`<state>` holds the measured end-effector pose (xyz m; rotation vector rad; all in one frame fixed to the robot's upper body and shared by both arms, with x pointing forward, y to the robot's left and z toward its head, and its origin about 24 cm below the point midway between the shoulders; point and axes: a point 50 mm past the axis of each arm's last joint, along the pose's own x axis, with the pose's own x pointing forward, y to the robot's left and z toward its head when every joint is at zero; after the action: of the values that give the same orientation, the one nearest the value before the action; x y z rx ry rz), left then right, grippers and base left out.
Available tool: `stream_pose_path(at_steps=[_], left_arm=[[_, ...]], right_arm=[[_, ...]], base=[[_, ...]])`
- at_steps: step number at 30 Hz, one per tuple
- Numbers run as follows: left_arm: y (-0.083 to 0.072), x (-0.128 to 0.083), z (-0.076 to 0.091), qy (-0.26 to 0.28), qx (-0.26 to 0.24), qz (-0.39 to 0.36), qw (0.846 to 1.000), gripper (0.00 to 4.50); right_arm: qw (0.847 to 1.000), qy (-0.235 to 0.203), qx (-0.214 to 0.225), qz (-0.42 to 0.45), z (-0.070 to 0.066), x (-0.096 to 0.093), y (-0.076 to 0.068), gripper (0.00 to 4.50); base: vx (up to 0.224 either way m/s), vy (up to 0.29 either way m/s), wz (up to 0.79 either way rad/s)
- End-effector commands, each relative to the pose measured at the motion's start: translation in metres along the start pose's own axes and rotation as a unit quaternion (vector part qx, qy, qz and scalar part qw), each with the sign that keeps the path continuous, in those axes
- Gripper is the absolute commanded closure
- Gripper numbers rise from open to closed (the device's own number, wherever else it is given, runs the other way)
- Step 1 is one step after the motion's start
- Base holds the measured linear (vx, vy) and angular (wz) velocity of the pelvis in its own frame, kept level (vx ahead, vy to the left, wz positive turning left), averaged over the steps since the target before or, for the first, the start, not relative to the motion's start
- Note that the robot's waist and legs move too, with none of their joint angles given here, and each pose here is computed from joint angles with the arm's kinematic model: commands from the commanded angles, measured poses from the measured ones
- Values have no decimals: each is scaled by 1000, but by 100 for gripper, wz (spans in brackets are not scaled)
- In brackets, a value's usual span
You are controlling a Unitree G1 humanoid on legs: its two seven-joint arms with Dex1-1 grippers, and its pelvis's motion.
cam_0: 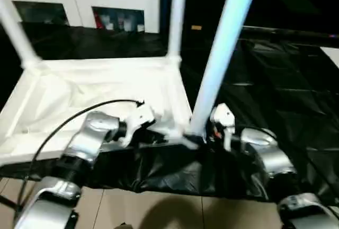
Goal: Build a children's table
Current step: Rotate leg to tighten
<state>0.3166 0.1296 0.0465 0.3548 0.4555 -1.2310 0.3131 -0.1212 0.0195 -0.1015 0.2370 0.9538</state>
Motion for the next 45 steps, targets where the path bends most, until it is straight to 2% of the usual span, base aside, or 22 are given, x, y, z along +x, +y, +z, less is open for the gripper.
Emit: stream_pose_path(at_steps=[1, 5, 9, 11, 12, 14, 15, 20, 23, 25, 28, 32, 38, 39, 43, 45], left_arm=[[-8, 29, 19, -51, -10, 11, 999, 450], [-10, 47, 29, -55, -29, 48, 997, 450], [-15, 61, 40, -70, -37, 49, 996, 450], [-17, 62, 42, -73, -32, 41, 996, 450], [-17, 62, 42, -73, -31, 40, 996, 450], [-17, 59, 41, -72, -25, 30, 997, 450], [-16, 54, 38, -71, -16, 16, 997, 450], [-14, 43, 33, -68, -5, -6, 998, 450], [-12, 29, 28, -62, 6, -42, 997, 450], [-12, 25, 26, -55, 9, -58, 997, 450], [-12, 18, 21, -38, 6, -79, 996, 450], [-11, 8, 19, -30, 12, -115, 993, 450], [-14, -1, 15, -17, 6, -158, 987, 450], [-13, -3, 14, -13, 6, -162, 987, 450], [-12, -5, 13, -13, 4, -155, 988, 450], [-11, -5, 12, -16, 4, -147, 989, 450]], right_arm=[[1000, 17, 21, 10, -4, 27, 23, 183], [996, 19, 64, -59, -4, 45, 29, 183], [997, 10, 58, -59, 1, 58, 41, 183], [997, 1, 57, -60, 4, 58, 40, 113], [996, 0, 57, -61, 5, 58, 39, 113], [997, 3, 50, -51, 6, 56, 37, 100], [999, 5, 32, -39, 8, 52, 34, 71], [1000, 9, -2, 4, 8, 41, 29, 71], [997, 7, -40, 72, 7, 25, 24, 71], [994, 6, -45, 100, 7, 20, 24, 71], [986, 13, -64, 153, 6, 10, 25, 71], [970, 29, -67, 231, 5, -5, 24, 71], [953, 46, -76, 291, 4, -14, 29, 71], [950, 51, -88, 296, 3, -15, 29, 84], [950, 53, -83, 295, 1, -15, 29, 104], [951, 51, -81, 295, 1, -14, 30, 136]], base=[[0, 0, 0], [0, 0, 0], [0, 0, 0], [0, 0, 0], [0, 0, 0], [0, 0, 0], [0, 0, 0], [0, 0, 0], [0, 0, 0], [0, 0, 0], [0, 0, 0], [0, 0, 0], [0, 0, 0], [0, 0, 0], [0, 0, 0], [0, 0, 0]])
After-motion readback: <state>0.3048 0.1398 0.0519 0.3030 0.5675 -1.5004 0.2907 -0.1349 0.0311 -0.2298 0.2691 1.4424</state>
